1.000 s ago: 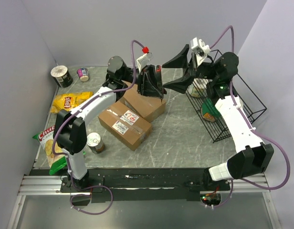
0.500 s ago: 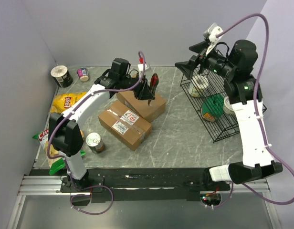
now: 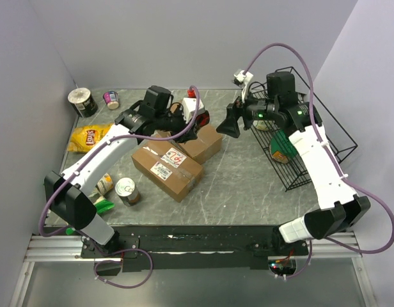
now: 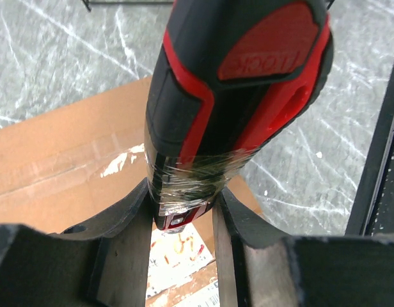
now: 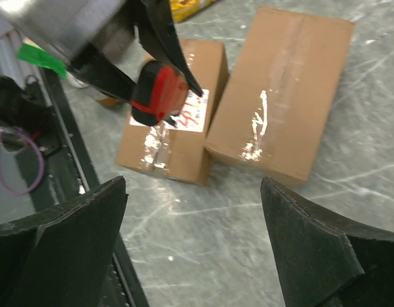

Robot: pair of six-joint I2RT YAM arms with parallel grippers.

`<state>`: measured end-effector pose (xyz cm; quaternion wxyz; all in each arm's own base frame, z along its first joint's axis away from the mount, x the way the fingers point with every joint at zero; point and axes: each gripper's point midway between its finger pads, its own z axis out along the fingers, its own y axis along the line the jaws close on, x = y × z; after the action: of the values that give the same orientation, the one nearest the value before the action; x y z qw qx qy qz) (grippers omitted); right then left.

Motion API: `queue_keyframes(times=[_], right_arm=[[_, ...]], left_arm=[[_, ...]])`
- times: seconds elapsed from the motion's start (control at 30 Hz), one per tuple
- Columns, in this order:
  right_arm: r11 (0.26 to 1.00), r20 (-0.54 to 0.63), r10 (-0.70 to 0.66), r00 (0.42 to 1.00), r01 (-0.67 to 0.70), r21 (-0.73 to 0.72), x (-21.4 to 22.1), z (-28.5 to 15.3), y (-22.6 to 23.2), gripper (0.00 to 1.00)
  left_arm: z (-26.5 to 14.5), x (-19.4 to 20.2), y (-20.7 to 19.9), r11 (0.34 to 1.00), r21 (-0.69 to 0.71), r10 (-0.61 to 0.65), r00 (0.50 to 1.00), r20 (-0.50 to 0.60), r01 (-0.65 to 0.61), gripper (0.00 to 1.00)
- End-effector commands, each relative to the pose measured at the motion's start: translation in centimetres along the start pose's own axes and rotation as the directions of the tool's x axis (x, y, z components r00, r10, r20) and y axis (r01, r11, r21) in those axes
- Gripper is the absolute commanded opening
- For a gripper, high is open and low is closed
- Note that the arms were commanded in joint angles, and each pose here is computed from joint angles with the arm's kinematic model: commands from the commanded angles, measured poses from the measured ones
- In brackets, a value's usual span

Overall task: Unpack the express box
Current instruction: Cut the express box at the center of the board.

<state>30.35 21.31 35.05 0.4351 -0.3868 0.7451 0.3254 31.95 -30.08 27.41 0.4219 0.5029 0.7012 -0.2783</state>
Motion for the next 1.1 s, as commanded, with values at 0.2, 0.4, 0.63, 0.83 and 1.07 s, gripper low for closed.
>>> queue_keyframes(times=[0.2,0.4,0.63,0.83,1.07], right_arm=[[0.996,0.093,0.049,0.994,-0.042,-0.080,-4.1,1.8,2.5,0.85],[0.996,0.075,0.076,0.994,-0.073,-0.041,-4.0,3.8,1.9,0.79],[0.995,0.077,0.096,0.992,-0.097,0.013,-4.9,5.5,0.5,0.68],[0.989,0.040,0.133,0.990,-0.130,-0.065,-3.8,7.0,1.6,0.34],[0.981,0.042,0.043,0.998,-0.034,-0.190,-3.4,5.8,3.4,0.00]], left_arm=[[-0.7,-1.4,0.6,0.998,-0.062,0.015,0.999,0.034,-0.013,0.01],[-0.8,-1.9,0.2,0.999,-0.050,-0.002,0.999,0.054,0.005,0.01],[-1.0,-2.3,-0.2,1.000,-0.029,-0.009,0.997,0.072,0.012,0.01],[-1.1,-3.2,-0.2,0.999,-0.028,-0.028,0.995,0.099,0.031,0.01],[-1.6,-3.5,-0.3,0.994,0.045,-0.102,0.985,0.138,0.097,0.17]])
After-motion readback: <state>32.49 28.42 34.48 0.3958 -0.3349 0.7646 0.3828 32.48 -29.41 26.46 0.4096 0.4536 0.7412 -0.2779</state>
